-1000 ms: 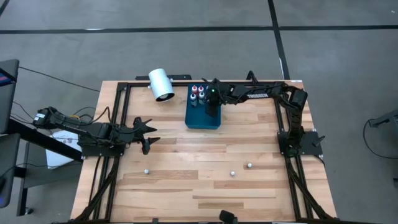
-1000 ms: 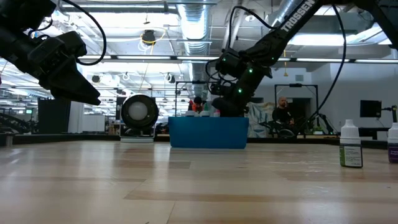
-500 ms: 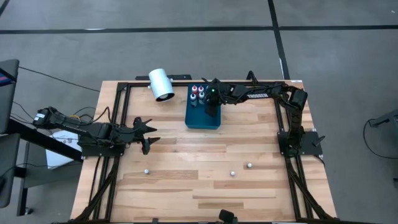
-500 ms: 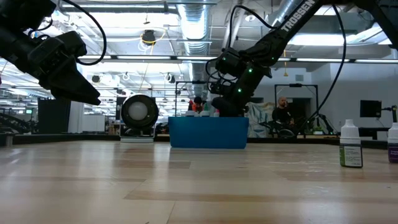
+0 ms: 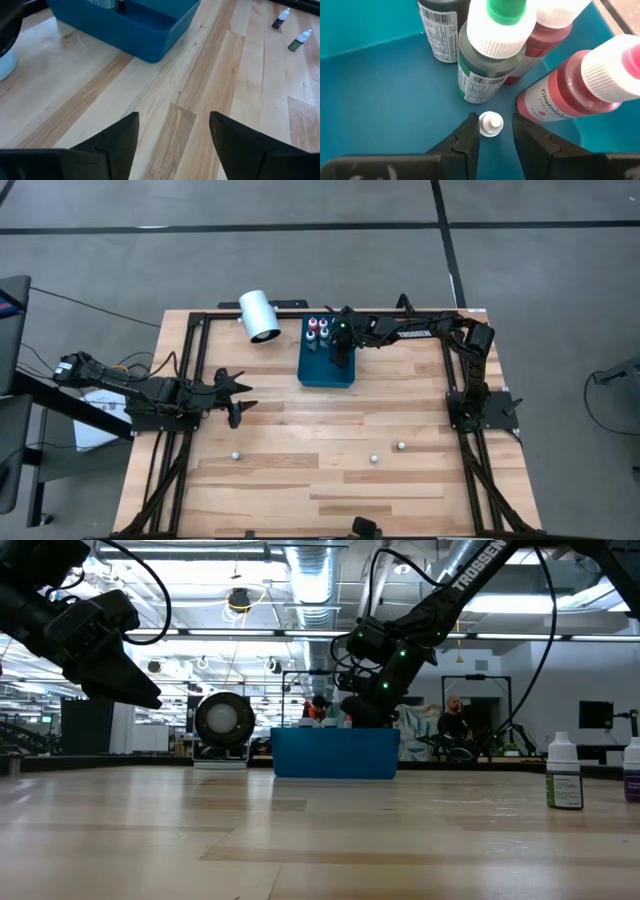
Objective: Pick & Place food coloring
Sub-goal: Put the small black food coloring bottle into the blue bin, then put the small violet food coloring bottle into the blue bin
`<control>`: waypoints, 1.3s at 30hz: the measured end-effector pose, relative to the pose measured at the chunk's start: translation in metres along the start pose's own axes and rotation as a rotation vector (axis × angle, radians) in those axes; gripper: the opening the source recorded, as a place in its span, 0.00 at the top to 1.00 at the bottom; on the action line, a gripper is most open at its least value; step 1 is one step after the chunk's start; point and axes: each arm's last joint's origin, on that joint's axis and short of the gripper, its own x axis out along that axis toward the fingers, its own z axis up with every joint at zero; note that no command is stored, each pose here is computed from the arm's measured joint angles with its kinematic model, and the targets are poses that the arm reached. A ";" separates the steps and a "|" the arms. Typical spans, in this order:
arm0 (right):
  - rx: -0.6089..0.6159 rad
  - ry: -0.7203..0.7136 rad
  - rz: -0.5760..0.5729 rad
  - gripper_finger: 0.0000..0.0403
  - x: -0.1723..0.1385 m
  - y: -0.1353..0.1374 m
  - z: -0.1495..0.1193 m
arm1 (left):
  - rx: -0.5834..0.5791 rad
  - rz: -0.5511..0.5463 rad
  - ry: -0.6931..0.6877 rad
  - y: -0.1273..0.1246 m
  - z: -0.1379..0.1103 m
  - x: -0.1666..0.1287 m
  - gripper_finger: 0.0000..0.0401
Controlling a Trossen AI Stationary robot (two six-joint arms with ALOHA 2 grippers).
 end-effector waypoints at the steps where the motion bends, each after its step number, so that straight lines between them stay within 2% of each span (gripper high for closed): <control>1: 0.000 0.000 -0.004 0.73 0.000 0.000 0.000 | 0.000 0.000 0.000 0.000 0.000 0.000 0.42; 6: 0.052 0.001 -0.058 0.75 -0.004 -0.002 0.002 | 0.000 0.000 -0.001 0.000 0.000 0.000 0.42; 11: 0.043 0.026 -0.052 0.78 -0.021 -0.001 0.016 | 0.000 0.000 -0.001 0.000 0.000 0.000 0.42; 16: 0.028 -0.002 -0.037 0.79 -0.053 0.004 0.030 | 0.001 0.000 -0.001 0.000 0.000 0.000 0.42; 23: 0.009 -0.032 0.000 0.79 -0.119 0.019 0.036 | 0.003 -0.025 0.012 -0.001 0.000 0.000 0.42; 31: -0.096 0.046 0.137 0.79 -0.171 0.058 0.006 | 0.007 -0.023 0.012 -0.001 0.000 0.000 0.42; 39: -0.009 0.059 0.216 0.79 -0.200 0.094 -0.044 | 0.053 -0.040 0.019 -0.001 -0.001 0.000 0.42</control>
